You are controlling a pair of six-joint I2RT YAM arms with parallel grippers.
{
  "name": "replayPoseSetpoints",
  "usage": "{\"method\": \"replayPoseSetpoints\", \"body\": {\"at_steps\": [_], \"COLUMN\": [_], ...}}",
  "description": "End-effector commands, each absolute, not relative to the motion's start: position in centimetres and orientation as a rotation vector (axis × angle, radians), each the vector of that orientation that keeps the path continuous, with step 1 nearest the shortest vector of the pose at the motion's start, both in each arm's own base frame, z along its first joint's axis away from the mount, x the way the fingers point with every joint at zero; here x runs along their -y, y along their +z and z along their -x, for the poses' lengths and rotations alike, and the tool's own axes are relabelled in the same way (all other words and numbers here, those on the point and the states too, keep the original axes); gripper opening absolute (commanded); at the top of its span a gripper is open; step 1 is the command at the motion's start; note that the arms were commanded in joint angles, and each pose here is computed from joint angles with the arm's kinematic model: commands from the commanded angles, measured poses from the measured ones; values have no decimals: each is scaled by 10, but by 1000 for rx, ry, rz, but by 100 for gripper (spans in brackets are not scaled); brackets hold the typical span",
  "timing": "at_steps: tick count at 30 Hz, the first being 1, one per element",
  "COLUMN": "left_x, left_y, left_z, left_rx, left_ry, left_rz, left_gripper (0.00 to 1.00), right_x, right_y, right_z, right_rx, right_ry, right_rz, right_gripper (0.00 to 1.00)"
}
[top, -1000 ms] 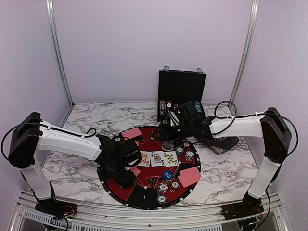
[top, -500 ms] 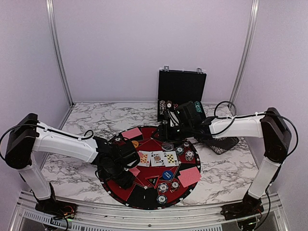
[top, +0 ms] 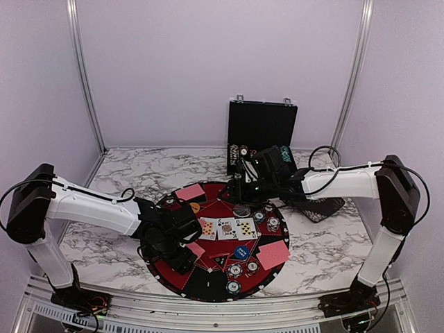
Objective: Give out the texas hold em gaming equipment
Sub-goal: Place the poker card piles in the face-down deck piles.
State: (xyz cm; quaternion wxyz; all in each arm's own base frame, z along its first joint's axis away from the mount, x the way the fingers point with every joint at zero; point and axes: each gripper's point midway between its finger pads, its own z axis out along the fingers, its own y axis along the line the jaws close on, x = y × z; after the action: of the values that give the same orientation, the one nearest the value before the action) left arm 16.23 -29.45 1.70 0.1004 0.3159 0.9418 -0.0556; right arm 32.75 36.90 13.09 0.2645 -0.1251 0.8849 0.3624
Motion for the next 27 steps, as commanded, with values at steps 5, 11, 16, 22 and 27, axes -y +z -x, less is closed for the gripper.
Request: {"method": "replayPoseSetpoints", "body": {"at_steps": [5,11,16,22,27], "left_x": [281,282,284,287,292], "left_y": [-4,3,12,24,40], "left_z": [-156,-159,-162,-165,-168], "left_rx": [-2834,-2809,-2784,-2746,-2707], "left_ry": [-114,-120,-137,-162,-203], "left_rz": [-947,-941,-939,-941,-943], "left_gripper": [79,83,90,96,99], "right_x": [-375,-377,-380,-379,-377], "right_y": [146,146,147,147,149], "right_z": [-328,-326,-324,-322,-323], "right_rx": [-2352,-2352,-2351,-2352,-2353], "right_ry": [996,973,968,959,943], "right_rz": [349,367,378,378,372], "right_gripper": [71,71,71,71,72]}}
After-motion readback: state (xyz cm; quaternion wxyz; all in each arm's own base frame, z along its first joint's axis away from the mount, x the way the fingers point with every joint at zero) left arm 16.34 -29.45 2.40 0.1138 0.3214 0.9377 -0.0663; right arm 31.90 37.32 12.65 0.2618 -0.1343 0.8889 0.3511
